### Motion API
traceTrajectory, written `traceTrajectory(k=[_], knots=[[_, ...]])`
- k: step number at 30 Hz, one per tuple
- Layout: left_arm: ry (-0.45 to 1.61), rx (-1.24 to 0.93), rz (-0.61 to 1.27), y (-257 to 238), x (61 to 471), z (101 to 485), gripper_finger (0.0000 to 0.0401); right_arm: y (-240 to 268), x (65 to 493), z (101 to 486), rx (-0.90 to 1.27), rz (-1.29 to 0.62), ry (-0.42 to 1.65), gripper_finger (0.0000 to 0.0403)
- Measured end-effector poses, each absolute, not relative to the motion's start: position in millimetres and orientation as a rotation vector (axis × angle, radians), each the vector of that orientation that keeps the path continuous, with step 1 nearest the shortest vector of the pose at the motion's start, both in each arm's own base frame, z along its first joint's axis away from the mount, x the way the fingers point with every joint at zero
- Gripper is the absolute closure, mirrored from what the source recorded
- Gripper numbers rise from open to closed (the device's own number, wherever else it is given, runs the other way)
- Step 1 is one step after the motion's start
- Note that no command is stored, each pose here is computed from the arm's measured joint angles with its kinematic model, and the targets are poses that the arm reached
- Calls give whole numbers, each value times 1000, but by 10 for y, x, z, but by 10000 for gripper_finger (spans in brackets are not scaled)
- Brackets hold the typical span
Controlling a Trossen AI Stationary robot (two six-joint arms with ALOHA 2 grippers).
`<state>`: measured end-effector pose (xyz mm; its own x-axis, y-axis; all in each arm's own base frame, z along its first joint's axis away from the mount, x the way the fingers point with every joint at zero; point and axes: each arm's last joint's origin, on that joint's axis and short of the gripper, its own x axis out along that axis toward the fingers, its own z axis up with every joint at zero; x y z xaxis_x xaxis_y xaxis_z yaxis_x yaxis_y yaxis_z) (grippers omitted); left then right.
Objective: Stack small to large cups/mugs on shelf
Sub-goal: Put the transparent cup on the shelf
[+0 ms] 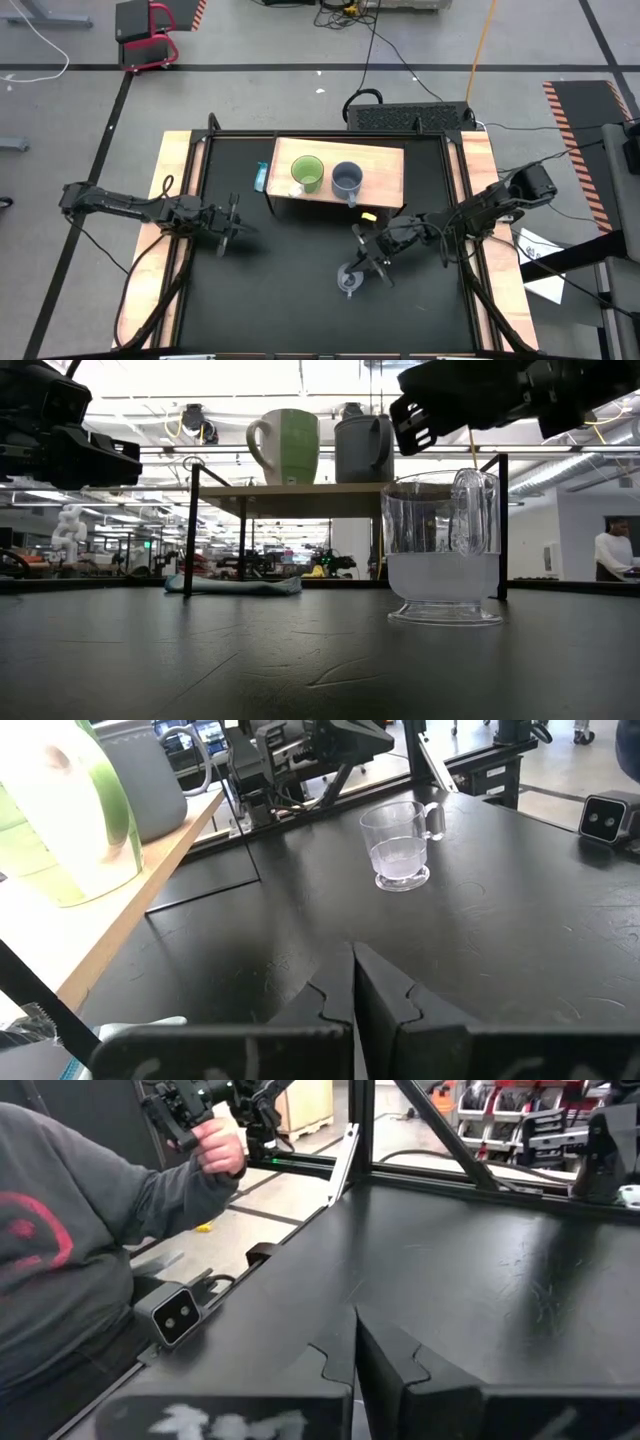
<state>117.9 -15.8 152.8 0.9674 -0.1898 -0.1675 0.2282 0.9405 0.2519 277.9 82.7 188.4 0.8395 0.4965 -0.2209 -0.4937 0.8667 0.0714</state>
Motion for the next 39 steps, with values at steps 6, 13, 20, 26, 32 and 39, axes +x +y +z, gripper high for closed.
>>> traceTrajectory(k=[6, 13, 20, 26, 32, 39], knots=[[146, 273, -214, -158, 1178, 1524, 398, 823, 2785, 1884, 12, 523, 230, 403], [146, 269, -214, -158, 1178, 1525, 394, 823, 2783, 1875, 11, 524, 240, 403], [149, 245, -213, -158, 1178, 1525, 388, 827, 2769, 1831, 12, 525, 288, 403], [151, 226, -211, -158, 1178, 1524, 374, 826, 2766, 1812, 15, 524, 307, 403], [151, 225, -211, -158, 1178, 1524, 385, 831, 2783, 1721, 19, 522, 352, 403], [152, 225, -211, -158, 1178, 1523, 399, 861, 2773, 1673, 20, 526, 386, 403]])
